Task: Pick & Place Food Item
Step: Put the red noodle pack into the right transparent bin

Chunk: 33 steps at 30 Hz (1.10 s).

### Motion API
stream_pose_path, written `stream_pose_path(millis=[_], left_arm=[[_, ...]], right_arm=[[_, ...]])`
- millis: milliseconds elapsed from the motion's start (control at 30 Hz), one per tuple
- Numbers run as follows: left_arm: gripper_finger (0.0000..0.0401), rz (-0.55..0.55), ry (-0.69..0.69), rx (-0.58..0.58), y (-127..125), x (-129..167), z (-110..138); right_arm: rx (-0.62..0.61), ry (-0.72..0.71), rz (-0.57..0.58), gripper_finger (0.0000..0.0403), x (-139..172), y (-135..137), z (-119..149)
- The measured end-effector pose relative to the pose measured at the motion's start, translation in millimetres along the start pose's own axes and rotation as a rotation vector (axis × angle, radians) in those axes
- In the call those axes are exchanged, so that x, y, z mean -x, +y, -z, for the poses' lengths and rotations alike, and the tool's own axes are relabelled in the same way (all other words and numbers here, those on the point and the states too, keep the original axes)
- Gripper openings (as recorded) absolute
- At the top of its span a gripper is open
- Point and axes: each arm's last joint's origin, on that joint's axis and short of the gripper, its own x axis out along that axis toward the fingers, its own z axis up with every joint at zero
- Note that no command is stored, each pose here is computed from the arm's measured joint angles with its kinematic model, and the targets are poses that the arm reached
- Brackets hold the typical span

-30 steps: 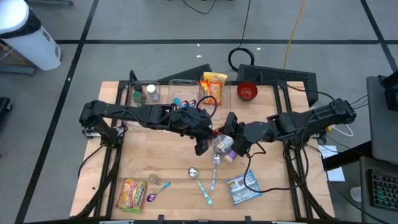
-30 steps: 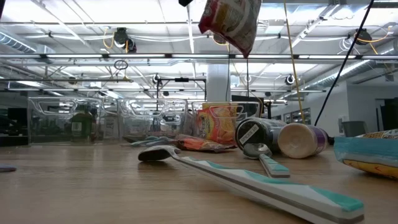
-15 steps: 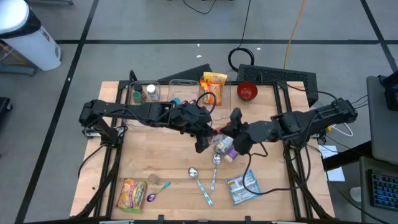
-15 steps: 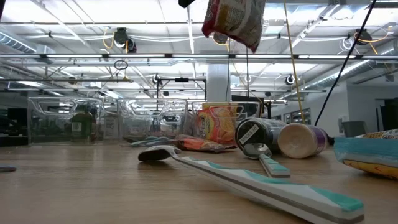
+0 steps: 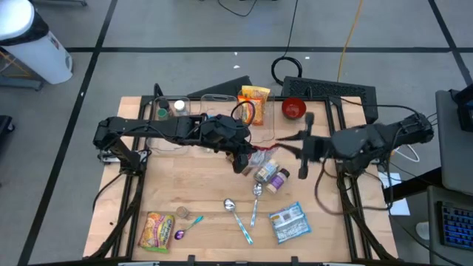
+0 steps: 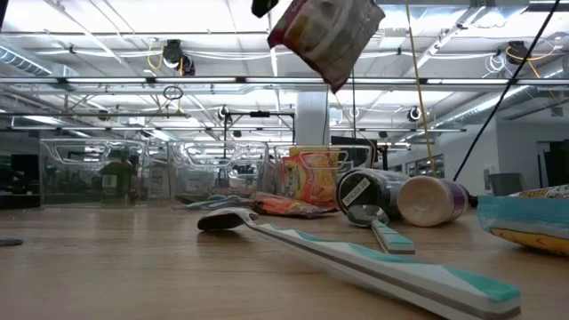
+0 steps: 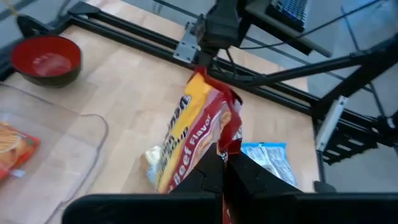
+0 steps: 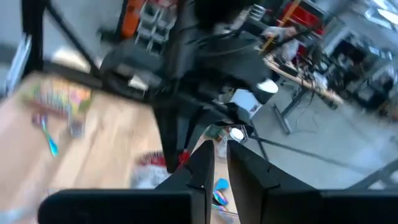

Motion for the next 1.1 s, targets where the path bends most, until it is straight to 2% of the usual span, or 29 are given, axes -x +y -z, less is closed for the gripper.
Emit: stream_pose_path(millis=[100,233,367,500,600,733,833,933,1000,1100], left_arm=[[0.0001,-0.044,-0.017,-0.026,2.8,0.1,-1.1],[0.0001,-0.143,-0.032,-0.124,4.6,5.4,-1.5],[0.0000,-0.284,0.041,-0.277,3.0,16.1,-1.2],[0.0000,-0.359,0.094,-0.405,1.5,26.2,-4.3],[0.0000,-0.403,0.109,-0.517,-1.6,33.6,-8.6],[0.0000,-0.489,0.158,-0.705,-6.5,45.6,-11.8],[0.0000,-0.552,0.188,-0.825,-8.0,50.0,-12.8],[0.0000,-0.599,0.244,-0.933,-6.0,50.8,-11.2],[0.0000,-0.613,0.283,-1.012,-5.1,51.2,-10.4],[0.0000,-0.619,0.328,-1.117,-4.6,49.1,-9.7]], right_arm=[[-0.137,-0.012,0.025,0.0032,6.5,-10.1,0.2],[-0.392,-0.021,0.064,0.0038,10.6,-24.5,2.7],[-0.610,-0.008,0.008,0.0051,6.3,-35.4,7.7],[-0.814,0.037,-0.052,0.0072,-5.6,-42.5,18.5],[-0.963,0.084,-0.104,0.0096,-19.5,-43.0,35.5],[-1.232,0.093,-0.171,0.0134,-41.7,-44.2,64.5],[-1.488,0.009,-0.259,0.0162,-57.5,-44.7,87.1],[-1.734,-0.158,-0.347,0.0188,-66.6,-43.4,108.7],[-1.848,-0.260,-0.387,0.0203,-70.8,-40.3,123.3],[-1.979,-0.293,-0.366,0.0222,-74.8,-31.1,147.0]])
